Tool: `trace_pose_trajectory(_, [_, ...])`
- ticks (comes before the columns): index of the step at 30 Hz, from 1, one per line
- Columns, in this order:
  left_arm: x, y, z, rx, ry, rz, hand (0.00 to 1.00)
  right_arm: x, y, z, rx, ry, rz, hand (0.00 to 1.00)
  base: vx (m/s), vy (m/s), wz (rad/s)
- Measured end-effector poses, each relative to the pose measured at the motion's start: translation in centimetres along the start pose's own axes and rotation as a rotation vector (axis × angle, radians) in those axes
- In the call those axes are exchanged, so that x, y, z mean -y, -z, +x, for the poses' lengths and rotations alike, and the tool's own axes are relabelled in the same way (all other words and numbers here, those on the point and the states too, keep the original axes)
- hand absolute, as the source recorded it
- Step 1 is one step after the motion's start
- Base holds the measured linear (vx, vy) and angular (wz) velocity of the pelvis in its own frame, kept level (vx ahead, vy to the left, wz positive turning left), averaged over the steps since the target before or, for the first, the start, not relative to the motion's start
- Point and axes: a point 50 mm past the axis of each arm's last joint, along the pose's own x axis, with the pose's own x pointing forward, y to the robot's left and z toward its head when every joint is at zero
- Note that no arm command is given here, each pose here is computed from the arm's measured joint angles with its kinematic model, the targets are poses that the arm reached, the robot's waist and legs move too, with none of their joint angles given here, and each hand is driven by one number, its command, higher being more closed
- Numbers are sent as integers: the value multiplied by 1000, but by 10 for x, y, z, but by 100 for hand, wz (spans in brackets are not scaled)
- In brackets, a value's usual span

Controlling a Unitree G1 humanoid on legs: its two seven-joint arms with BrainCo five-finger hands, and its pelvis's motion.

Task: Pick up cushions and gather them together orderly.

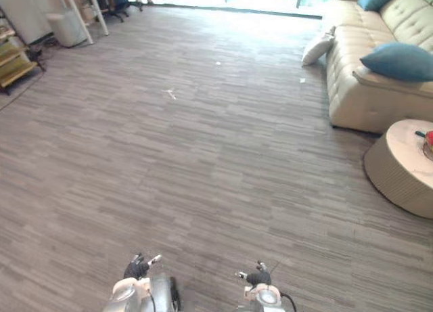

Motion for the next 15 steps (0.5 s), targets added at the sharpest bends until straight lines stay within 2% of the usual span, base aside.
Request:
trace_pose_trajectory(1, [-13, -1, 2, -3, -31, 22, 0, -5, 8, -2, -30, -11, 4, 0, 780, 431, -72])
trace_pose_trajectory(4, [-25, 6, 2, -42, -65, 49, 0, -8, 9, -2, -32, -20, -9, 0, 697, 388, -63])
trace_pose_trajectory(7, [-22, 13, 2, -77, -59, 59, 0, -5, 5, -2, -7, -15, -30, 0, 534, 192, -39])
trace_pose_trajectory(11, [-10, 14, 3, -88, -17, 96, 0, -2, -6, -1, 45, -9, -28, 0, 484, 60, -13])
trace_pose_trajectory(15, [4, 16, 2, -98, 33, 127, 0, 7, -12, 2, 59, 14, -35, 0, 514, -99, 41])
